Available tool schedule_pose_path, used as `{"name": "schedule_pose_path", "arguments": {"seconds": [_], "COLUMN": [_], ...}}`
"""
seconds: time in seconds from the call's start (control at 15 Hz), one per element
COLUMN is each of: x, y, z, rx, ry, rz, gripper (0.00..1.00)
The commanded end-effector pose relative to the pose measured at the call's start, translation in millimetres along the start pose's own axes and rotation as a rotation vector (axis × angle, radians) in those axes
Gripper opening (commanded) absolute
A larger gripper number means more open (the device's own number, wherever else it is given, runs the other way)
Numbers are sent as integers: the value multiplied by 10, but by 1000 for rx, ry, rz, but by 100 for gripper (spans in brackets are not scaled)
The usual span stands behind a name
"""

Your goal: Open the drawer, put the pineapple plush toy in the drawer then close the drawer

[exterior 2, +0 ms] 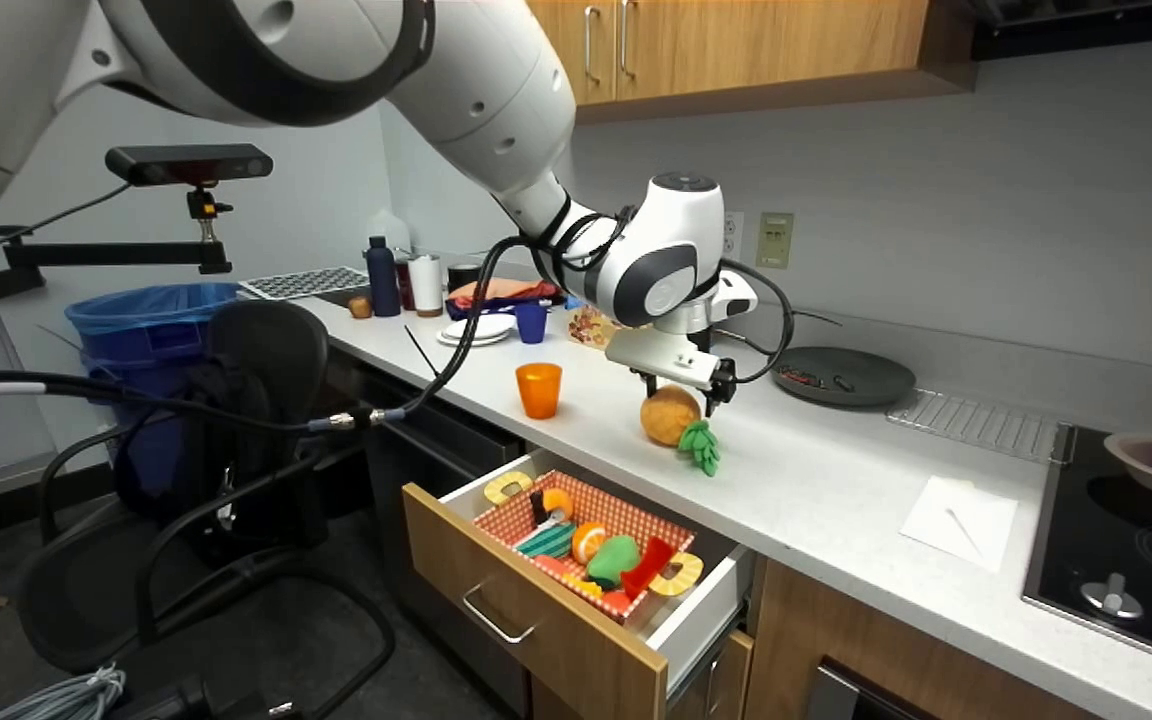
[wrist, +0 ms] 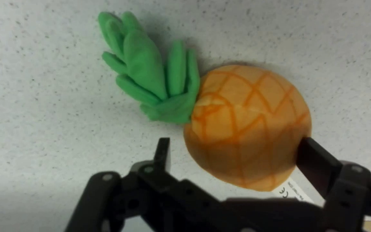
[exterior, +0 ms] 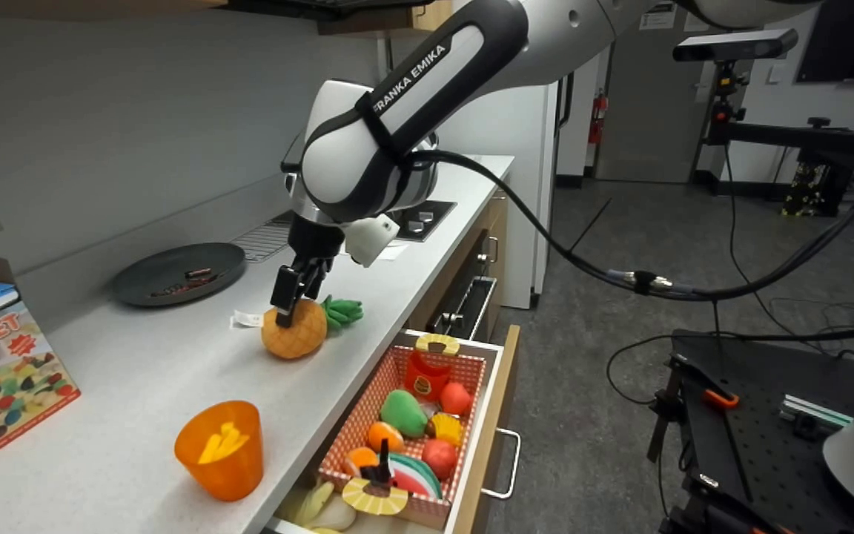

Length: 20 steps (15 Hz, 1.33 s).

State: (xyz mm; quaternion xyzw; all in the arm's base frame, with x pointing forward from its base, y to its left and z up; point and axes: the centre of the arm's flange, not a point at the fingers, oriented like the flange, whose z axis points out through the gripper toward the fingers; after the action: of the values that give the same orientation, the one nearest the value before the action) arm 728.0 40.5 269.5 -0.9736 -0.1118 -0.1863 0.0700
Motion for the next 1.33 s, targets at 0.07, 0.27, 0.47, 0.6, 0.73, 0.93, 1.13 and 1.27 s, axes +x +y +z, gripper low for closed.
{"name": "schedule_pose_path", "arguments": {"seconds": [0.07,0.27,0.47,0.6,0.73,0.93,1.13,1.27], "x": [249,244,141,40,-95,-376,-704,-903], "y": [-134,-174,-194,-216,-236,-264,-127,-75], "z": [115,28,-104,-200,-326,-485,-512,-490], "rx": [22,55,66,70,81,79,87,103], "ry": [24,39,43,36,9,-35,-81,-111], "rz": [-27,7,15,15,12,-5,-7,0], "gripper": [66,42,19,7,2,1,4,4]}}
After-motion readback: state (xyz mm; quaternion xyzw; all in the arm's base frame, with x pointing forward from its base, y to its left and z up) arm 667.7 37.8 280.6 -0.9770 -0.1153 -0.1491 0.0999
